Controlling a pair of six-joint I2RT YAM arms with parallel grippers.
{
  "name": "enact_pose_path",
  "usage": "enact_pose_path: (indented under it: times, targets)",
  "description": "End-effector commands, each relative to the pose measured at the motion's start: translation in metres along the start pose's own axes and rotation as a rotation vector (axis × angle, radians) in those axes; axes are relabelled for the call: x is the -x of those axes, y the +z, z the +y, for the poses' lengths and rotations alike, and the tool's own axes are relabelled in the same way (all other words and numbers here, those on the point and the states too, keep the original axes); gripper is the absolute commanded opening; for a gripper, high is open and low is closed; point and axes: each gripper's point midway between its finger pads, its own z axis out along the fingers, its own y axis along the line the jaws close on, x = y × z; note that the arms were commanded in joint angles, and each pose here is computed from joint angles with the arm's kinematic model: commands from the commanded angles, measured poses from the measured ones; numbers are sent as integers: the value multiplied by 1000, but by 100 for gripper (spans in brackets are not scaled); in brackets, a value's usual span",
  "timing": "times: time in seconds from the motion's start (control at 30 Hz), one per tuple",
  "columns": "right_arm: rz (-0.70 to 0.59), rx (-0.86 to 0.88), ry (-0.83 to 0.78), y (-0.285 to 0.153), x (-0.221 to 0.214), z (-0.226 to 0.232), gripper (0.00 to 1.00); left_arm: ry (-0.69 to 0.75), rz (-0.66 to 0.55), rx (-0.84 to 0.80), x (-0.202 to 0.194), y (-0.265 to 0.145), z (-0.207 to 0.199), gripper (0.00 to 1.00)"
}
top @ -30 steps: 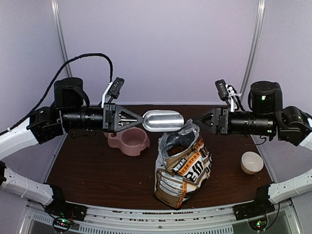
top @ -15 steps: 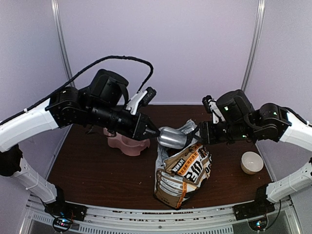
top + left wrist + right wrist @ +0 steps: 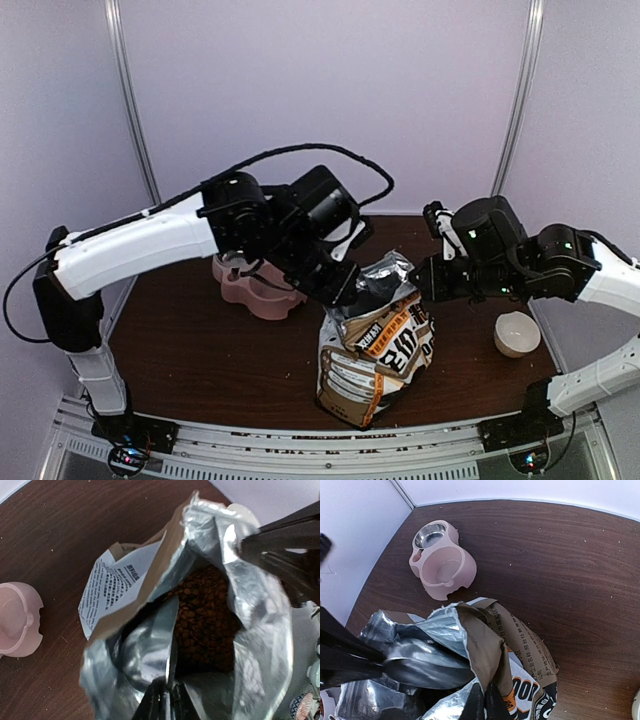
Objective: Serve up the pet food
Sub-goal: Insert the spatula into the pet food bag.
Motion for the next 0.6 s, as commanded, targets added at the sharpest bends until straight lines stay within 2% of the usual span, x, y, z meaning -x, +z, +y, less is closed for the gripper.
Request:
enact_pose_path:
  times: [0.0, 0.1, 0.2, 0.4, 0.47, 0.57]
  targets:
    - [-10, 10, 2, 4, -3, -1, 0, 56, 202, 212, -34, 54, 32, 0]
    - [-18, 40, 0, 5, -4, 3, 0, 59, 270, 293, -53, 79, 48, 0]
    - [-31, 53, -2, 5, -3, 5, 0, 43, 282, 243, -61, 103, 42, 0]
    - [-38, 53, 10, 8, -6, 3, 0, -72, 290, -244, -72, 144, -36, 0]
    - [-40, 51, 21, 8, -8, 1, 0, -120, 275, -384, -71, 145, -54, 0]
    - [-43, 36, 35, 7, -11, -6, 0, -211, 231, -525, -63, 134, -61, 0]
